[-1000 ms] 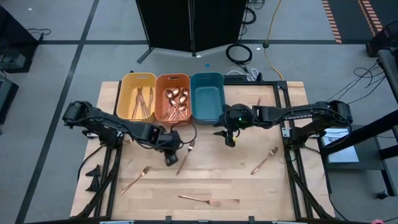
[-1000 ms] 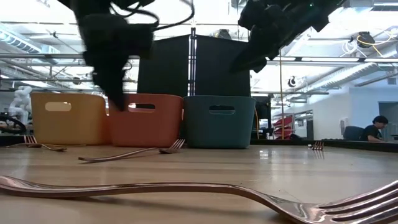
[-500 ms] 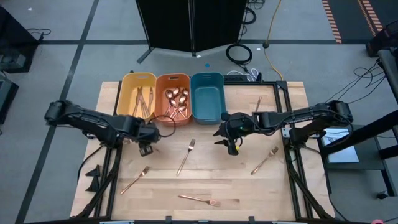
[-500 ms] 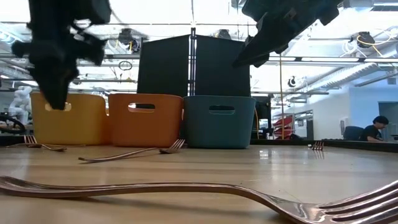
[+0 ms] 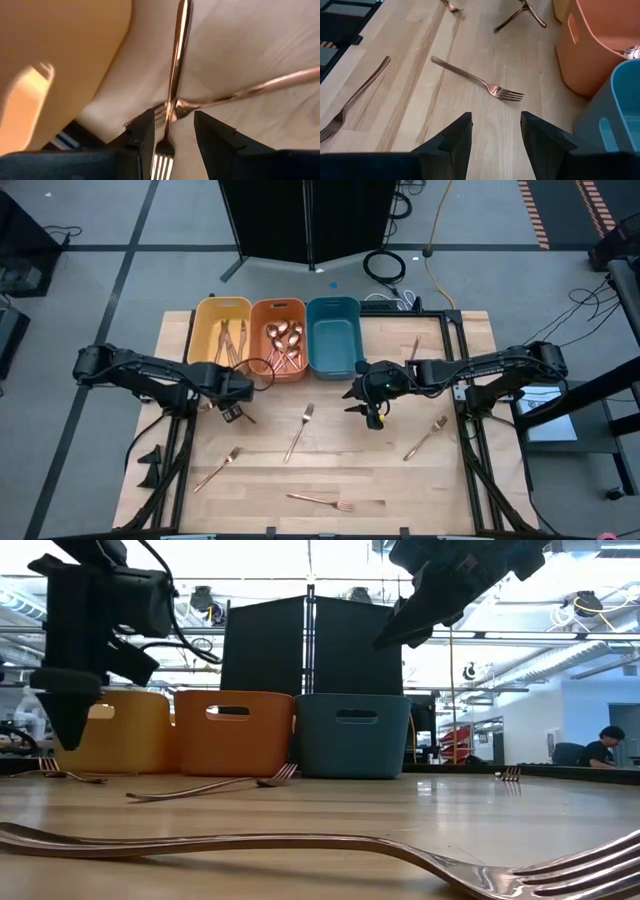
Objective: Sort silverware
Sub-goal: Put the gold fork into the blue bin
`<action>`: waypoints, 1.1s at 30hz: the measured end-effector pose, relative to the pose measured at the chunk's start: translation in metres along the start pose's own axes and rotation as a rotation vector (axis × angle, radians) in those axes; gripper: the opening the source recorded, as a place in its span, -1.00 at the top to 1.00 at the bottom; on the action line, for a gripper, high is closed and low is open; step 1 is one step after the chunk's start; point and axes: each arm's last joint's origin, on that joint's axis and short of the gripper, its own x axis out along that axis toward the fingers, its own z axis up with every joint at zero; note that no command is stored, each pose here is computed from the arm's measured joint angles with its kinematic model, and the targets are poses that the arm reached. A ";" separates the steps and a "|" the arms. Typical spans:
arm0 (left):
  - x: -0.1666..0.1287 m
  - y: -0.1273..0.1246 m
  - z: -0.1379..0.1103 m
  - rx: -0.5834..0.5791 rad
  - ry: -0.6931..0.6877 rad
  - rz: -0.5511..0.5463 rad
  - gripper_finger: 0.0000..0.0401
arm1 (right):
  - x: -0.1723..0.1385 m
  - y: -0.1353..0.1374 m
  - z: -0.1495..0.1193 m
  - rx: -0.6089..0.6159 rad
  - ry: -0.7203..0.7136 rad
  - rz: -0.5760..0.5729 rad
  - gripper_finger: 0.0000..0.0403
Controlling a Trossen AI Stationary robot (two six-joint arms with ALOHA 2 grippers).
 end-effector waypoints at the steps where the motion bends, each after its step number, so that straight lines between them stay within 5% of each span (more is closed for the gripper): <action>1: 0.001 0.000 0.000 0.000 0.019 0.001 0.33 | 0.000 0.000 0.000 0.000 0.000 0.000 0.21; 13: 0.024 -0.008 0.008 0.094 0.163 0.125 0.33 | 0.000 0.000 0.000 -0.012 0.001 0.000 0.21; 18: 0.031 -0.017 0.011 0.156 0.202 -0.035 0.33 | 0.000 0.000 0.000 -0.023 0.003 0.001 0.21; 33: 0.033 -0.017 0.010 0.182 0.237 -0.058 0.42 | 0.000 0.000 0.000 -0.026 0.002 0.001 0.21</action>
